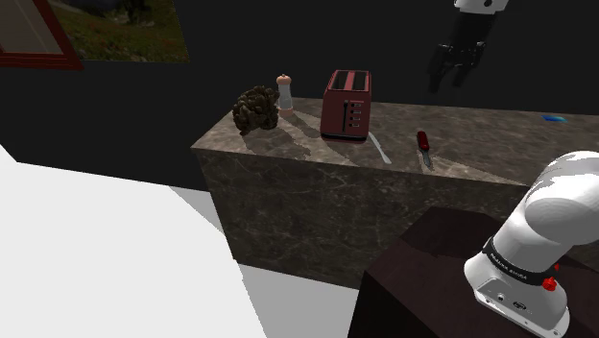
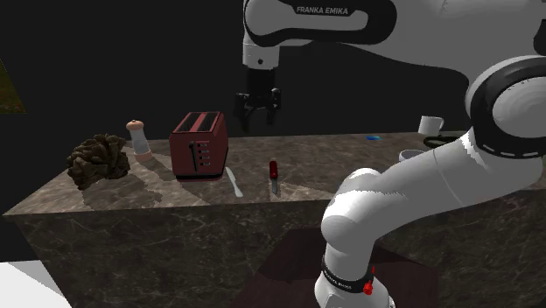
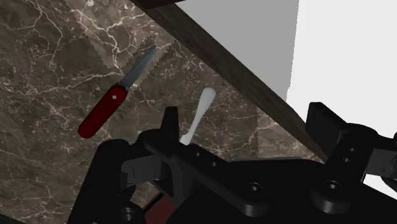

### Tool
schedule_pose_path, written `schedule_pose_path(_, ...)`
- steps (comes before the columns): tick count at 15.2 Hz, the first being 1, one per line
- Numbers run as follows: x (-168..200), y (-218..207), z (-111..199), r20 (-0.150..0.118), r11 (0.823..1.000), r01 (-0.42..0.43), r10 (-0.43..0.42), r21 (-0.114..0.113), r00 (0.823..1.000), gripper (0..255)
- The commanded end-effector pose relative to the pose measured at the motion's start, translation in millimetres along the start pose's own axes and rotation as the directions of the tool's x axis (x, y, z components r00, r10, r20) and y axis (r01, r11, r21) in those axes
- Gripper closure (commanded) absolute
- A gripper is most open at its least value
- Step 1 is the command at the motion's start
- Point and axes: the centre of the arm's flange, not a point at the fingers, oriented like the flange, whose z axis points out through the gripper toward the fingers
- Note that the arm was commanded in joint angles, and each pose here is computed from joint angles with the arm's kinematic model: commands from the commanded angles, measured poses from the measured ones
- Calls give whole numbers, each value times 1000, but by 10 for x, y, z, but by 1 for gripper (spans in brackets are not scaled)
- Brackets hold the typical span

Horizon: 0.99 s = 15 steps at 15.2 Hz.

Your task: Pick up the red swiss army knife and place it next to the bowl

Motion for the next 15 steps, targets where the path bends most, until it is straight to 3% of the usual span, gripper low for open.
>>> schedule_pose_path(1, 0, 0, 0, 0, 1000, 0, 0, 0, 1000, 0)
schedule_pose_path(8, 405, 442, 712, 23, 987, -161, 162, -16, 987, 0)
schedule_pose_path(15, 715, 952, 1426, 43, 947, -318, 319, -36, 947, 0)
